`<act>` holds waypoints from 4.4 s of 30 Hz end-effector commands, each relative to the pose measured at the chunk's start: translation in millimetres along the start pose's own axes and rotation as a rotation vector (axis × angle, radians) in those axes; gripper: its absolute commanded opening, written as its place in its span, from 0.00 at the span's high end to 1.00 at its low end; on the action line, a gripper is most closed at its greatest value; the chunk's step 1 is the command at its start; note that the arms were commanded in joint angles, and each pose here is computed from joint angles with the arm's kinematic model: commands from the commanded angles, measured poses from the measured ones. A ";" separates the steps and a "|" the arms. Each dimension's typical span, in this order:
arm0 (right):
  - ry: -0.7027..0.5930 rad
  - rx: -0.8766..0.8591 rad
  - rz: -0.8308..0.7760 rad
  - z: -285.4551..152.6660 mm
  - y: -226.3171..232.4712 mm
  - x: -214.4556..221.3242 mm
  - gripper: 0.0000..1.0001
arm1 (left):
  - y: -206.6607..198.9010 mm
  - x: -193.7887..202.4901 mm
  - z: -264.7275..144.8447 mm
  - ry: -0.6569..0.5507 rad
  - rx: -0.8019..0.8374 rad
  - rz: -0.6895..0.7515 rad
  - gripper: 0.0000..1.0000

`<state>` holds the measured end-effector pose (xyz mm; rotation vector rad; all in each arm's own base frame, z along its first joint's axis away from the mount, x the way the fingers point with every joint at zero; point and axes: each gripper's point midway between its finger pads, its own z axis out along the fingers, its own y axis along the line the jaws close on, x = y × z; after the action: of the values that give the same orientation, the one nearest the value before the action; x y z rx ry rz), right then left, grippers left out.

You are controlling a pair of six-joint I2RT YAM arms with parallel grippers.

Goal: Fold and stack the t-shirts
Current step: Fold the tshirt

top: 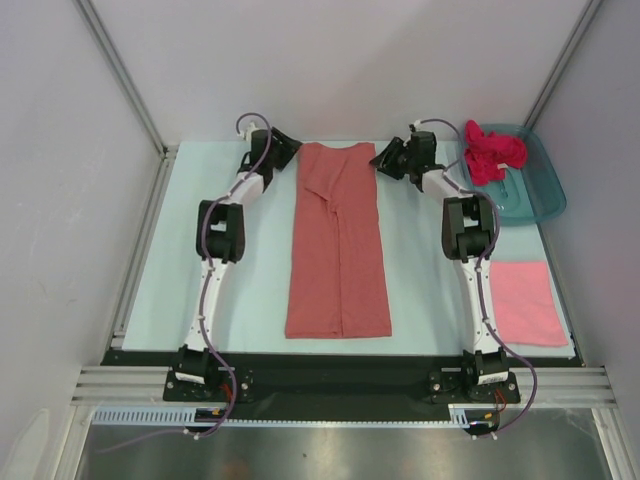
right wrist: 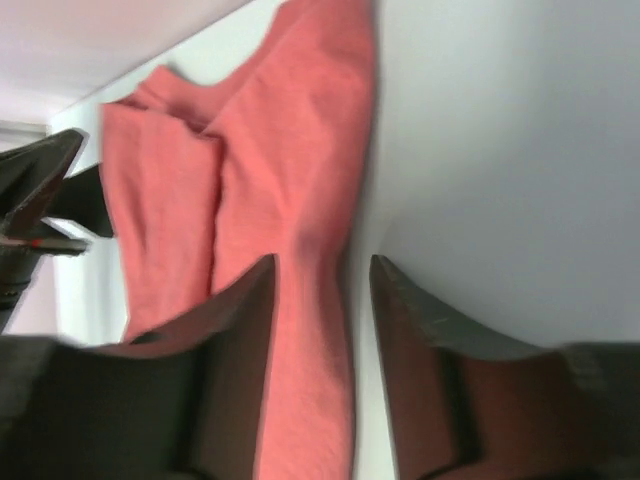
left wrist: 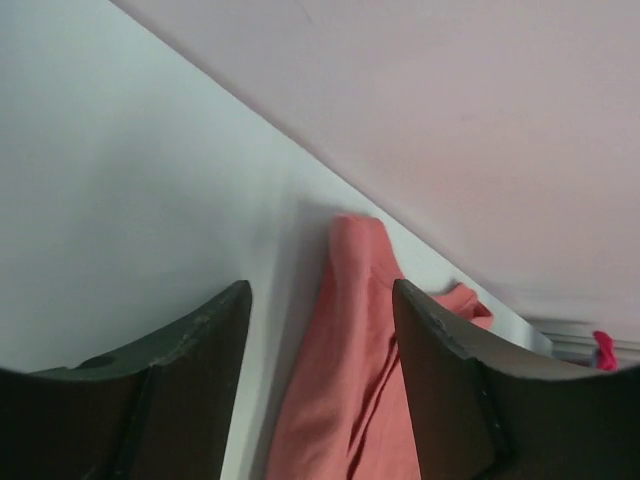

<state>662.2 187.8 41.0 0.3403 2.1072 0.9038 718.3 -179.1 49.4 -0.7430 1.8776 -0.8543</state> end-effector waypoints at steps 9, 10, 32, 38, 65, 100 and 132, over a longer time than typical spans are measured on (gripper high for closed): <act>0.147 0.500 -0.089 -148.4 -28.6 10.9 0.26 | -27.8 -35.7 -193.2 0.145 -0.147 0.262 0.34; 0.110 0.479 -0.101 -171.9 -8.3 2.3 0.26 | -51.8 -38.1 -225.1 0.123 -0.102 0.269 0.35; 0.476 0.187 -0.020 -375.0 37.0 289.5 0.26 | 104.5 218.0 -486.0 0.530 -0.131 0.239 0.36; 0.509 0.183 0.009 -378.8 18.2 316.4 0.29 | 117.9 231.4 -497.3 0.578 -0.156 0.236 0.40; 0.592 0.200 0.076 -392.8 7.2 355.1 0.52 | 147.0 264.9 -520.3 0.655 -0.257 0.271 0.57; 0.487 0.051 0.045 -388.7 49.7 320.3 1.00 | 60.2 241.2 -511.2 0.555 0.004 0.206 1.00; 0.392 -0.021 0.092 -173.7 62.0 124.2 1.00 | -28.1 96.7 -273.5 0.398 0.026 0.143 1.00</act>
<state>424.5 209.8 66.0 0.3230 2.5238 1.0822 416.0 -194.2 98.0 -0.5213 2.2909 -0.9296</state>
